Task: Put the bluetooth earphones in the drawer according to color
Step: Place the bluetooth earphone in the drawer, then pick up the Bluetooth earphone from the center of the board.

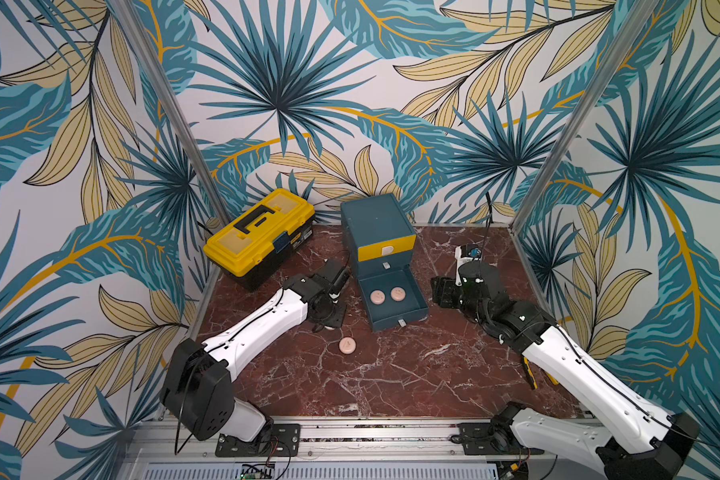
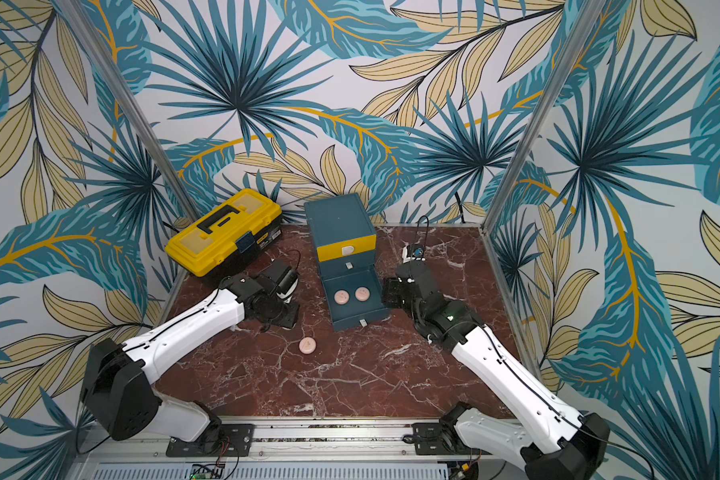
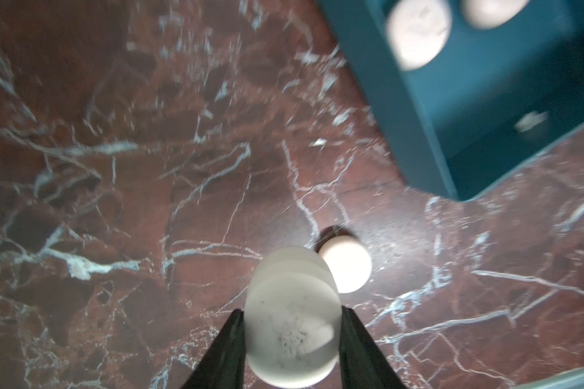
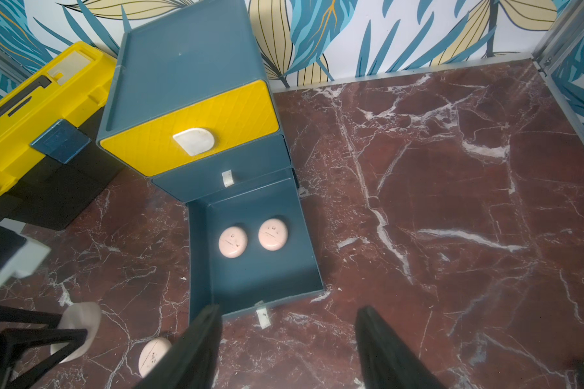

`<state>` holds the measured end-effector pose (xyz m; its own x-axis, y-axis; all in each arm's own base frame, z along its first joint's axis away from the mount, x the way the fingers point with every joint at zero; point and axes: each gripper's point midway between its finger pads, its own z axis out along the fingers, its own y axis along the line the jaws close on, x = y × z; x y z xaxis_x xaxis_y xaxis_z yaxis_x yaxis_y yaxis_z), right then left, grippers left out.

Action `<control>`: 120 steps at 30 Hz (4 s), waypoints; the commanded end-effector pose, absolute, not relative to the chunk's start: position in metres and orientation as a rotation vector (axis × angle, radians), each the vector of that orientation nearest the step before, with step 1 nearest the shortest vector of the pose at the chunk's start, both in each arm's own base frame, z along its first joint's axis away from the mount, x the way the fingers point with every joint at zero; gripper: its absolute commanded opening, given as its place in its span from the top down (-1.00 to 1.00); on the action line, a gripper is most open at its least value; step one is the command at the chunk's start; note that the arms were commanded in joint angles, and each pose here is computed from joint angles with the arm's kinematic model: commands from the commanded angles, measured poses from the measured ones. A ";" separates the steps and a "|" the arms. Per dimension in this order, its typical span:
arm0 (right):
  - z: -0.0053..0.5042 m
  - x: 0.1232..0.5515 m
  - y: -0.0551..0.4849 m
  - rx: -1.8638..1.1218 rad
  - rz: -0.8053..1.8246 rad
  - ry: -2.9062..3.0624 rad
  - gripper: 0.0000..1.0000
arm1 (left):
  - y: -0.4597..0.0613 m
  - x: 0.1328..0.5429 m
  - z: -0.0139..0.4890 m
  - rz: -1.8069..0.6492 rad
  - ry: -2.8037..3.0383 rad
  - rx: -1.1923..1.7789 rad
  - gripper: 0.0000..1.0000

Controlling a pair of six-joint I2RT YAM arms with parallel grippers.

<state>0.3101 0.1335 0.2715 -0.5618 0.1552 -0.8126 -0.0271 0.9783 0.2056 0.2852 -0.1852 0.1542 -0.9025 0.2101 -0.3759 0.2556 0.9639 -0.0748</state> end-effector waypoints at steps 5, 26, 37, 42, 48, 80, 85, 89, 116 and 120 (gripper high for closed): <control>0.270 0.302 0.124 0.090 0.205 2.151 -0.36 | -0.245 0.319 0.216 -0.312 2.590 0.437 0.44; 0.268 0.289 0.111 0.088 0.172 2.152 -0.36 | -0.331 0.355 0.147 -0.320 2.683 0.604 0.44; 0.268 0.287 0.108 0.080 0.151 2.157 -0.36 | -0.336 0.354 0.099 -0.295 2.768 0.621 0.44; 0.265 0.288 0.109 0.080 0.148 2.165 -0.36 | -0.333 0.355 0.086 -0.251 2.788 0.637 0.42; 0.263 0.289 0.109 0.079 0.145 2.169 -0.36 | -0.332 0.353 0.072 -0.239 2.819 0.652 0.34; 0.264 0.286 0.119 0.039 0.205 2.189 -0.35 | -0.319 0.359 0.259 -0.403 2.273 0.580 -0.48; 0.248 0.288 0.149 -0.025 0.337 2.245 -0.35 | -0.276 0.343 0.313 -0.361 2.164 0.425 -0.50; 0.214 0.282 0.201 -0.161 0.373 2.335 -0.37 | -0.227 0.323 0.329 -0.295 2.100 0.267 -0.54; 0.071 0.249 0.386 -0.596 0.271 2.670 -0.63 | 0.028 0.192 0.337 0.168 1.956 -0.505 -0.73; 0.055 0.247 0.385 -0.606 0.221 2.721 -0.66 | 0.026 0.193 0.335 0.171 1.969 -0.492 -0.74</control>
